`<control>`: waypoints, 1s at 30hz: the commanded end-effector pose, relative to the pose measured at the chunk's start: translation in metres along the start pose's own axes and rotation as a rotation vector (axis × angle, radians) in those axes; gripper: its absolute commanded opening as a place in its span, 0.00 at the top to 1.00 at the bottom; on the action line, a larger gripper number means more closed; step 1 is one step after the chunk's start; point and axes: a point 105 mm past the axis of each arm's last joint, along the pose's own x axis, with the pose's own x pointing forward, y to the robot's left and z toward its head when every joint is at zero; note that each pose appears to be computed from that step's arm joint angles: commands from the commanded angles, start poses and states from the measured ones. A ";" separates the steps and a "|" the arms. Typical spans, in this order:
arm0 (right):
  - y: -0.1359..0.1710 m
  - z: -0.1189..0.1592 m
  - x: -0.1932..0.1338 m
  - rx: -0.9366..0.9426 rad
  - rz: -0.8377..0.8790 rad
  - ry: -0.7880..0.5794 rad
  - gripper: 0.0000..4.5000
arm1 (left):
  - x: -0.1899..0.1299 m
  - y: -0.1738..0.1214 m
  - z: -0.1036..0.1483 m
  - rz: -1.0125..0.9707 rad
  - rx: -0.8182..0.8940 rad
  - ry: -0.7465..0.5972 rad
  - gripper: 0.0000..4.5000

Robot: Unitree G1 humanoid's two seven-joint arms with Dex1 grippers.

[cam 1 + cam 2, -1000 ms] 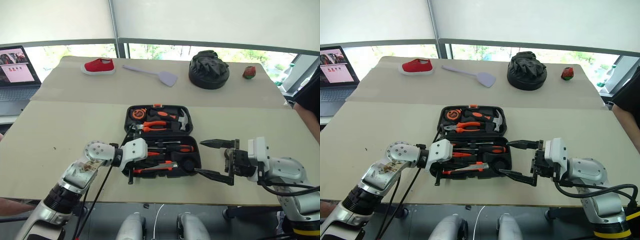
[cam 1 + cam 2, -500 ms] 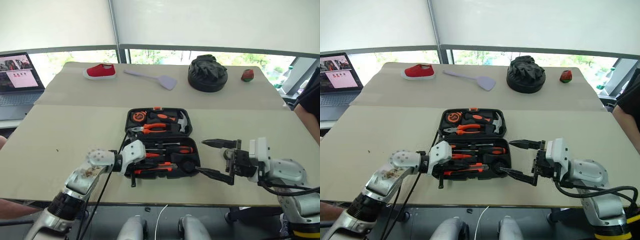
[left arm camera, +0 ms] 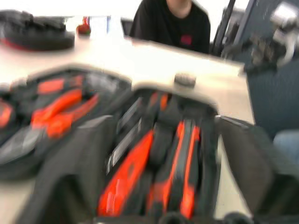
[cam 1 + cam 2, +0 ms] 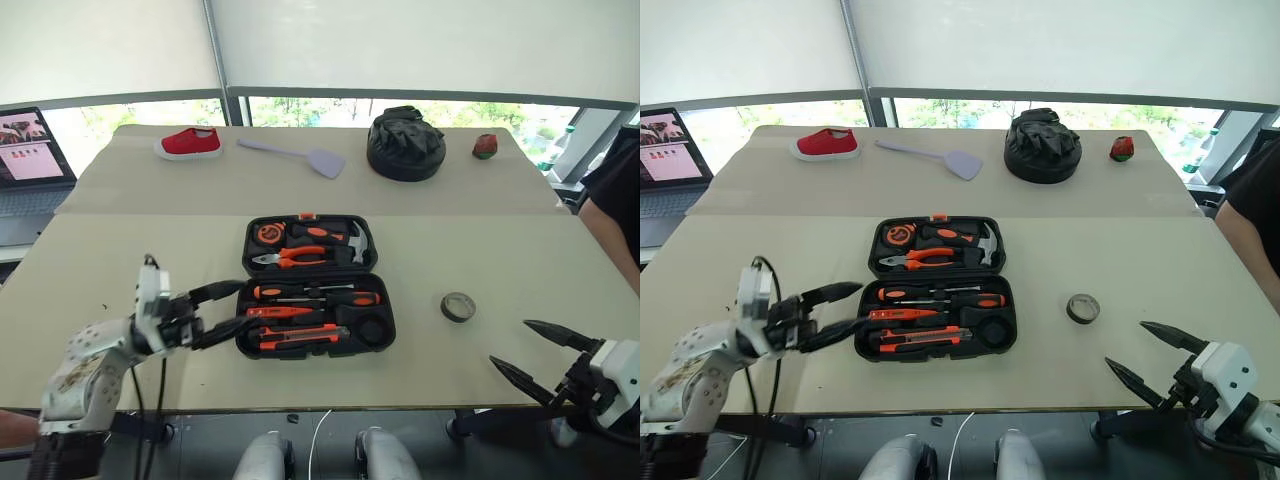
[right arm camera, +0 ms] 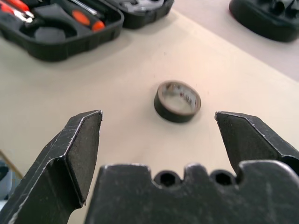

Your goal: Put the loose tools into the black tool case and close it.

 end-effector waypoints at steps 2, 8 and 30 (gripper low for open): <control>-0.005 0.018 0.019 -0.097 0.073 0.011 0.00 | 0.006 -0.006 0.020 -0.061 0.104 -0.057 0.01; -0.016 0.034 0.068 -0.119 0.262 0.177 0.00 | 0.039 -0.030 0.031 -0.213 0.140 -0.082 0.01; -0.017 0.032 0.098 -0.107 0.510 0.408 0.98 | 0.054 -0.059 0.038 -0.319 0.124 -0.064 0.00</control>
